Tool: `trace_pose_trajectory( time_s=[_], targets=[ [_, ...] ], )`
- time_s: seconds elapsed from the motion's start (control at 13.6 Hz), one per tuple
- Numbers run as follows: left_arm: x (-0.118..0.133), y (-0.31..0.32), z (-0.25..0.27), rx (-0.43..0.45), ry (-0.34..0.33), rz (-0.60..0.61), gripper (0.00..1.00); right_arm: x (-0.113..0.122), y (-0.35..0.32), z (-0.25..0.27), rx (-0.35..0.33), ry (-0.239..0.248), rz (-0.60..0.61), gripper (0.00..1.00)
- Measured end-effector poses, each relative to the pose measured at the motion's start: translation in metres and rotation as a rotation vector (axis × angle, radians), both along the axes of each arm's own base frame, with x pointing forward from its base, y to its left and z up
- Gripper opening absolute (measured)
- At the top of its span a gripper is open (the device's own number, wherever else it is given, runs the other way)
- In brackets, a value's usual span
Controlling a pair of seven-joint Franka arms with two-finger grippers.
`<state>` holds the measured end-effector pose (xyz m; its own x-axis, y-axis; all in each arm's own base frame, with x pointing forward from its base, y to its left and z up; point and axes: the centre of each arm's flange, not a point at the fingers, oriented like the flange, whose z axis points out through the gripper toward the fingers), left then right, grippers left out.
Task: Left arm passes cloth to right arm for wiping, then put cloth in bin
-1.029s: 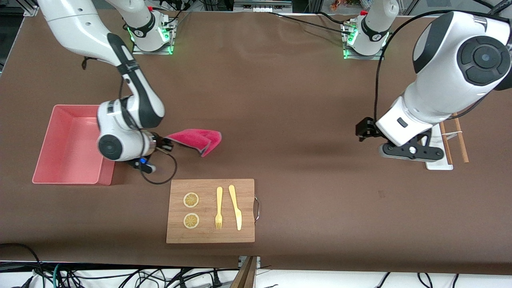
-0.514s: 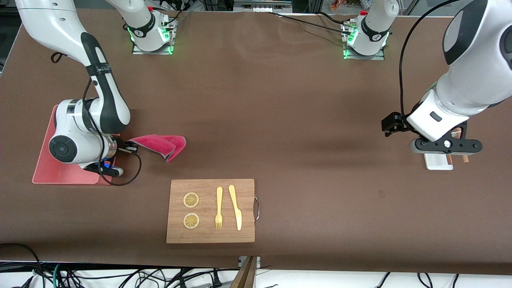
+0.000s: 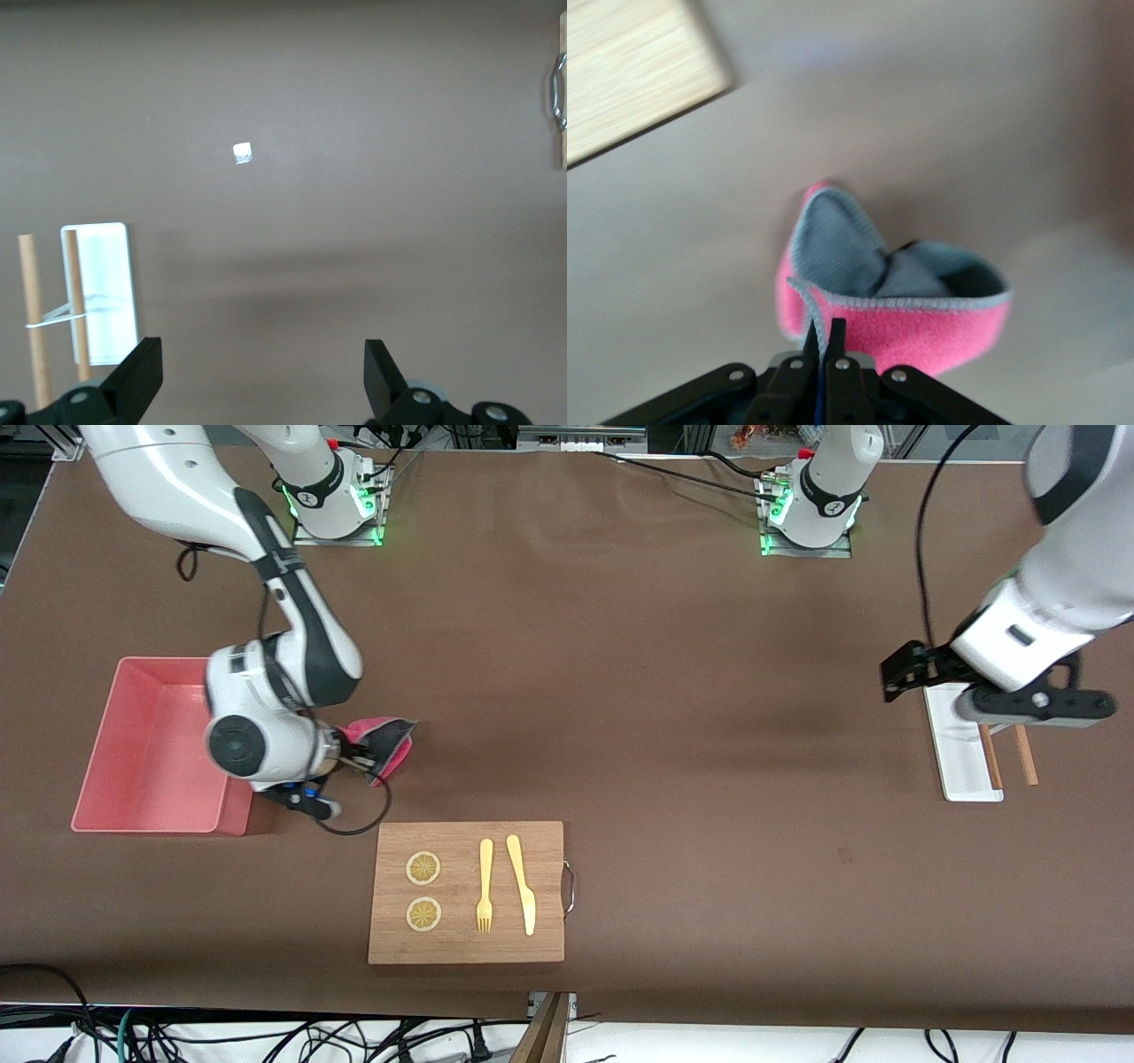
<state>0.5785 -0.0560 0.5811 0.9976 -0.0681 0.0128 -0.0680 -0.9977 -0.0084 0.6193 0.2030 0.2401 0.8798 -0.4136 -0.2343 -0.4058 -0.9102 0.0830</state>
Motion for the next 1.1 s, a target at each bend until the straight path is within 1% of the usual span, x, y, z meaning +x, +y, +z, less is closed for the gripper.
trace_pose_trajectory(
  time_s=[0.15, 0.22, 0.37, 0.66, 0.81, 0.96, 1.1],
  targets=[
    [-0.021, 0.014, -0.007, 0.004, 0.021, -0.028, 1.00, -0.009, 0.045, -0.011, 0.017, -0.032, -0.081, 0.02],
    [-0.026, 0.014, -0.013, 0.005, 0.032, -0.033, 1.00, -0.013, 0.064, -0.014, 0.032, -0.050, -0.117, 0.02],
    [-0.025, 0.016, -0.022, 0.006, 0.040, -0.029, 1.00, -0.022, 0.100, -0.014, 0.064, -0.076, -0.184, 0.02],
    [-0.024, 0.025, -0.026, 0.005, 0.045, -0.014, 1.00, -0.048, 0.167, -0.004, 0.127, -0.097, -0.327, 0.02],
    [-0.023, 0.025, -0.028, 0.005, 0.047, -0.015, 1.00, -0.052, 0.185, 0.005, 0.166, -0.118, -0.376, 0.02],
    [-0.022, 0.023, -0.029, 0.005, 0.047, -0.017, 1.00, -0.052, 0.185, 0.006, 0.162, -0.118, -0.358, 0.02],
    [-0.022, 0.021, -0.029, 0.005, 0.046, -0.021, 1.00, -0.048, 0.164, -0.003, 0.115, -0.084, -0.283, 0.02]
  ],
)
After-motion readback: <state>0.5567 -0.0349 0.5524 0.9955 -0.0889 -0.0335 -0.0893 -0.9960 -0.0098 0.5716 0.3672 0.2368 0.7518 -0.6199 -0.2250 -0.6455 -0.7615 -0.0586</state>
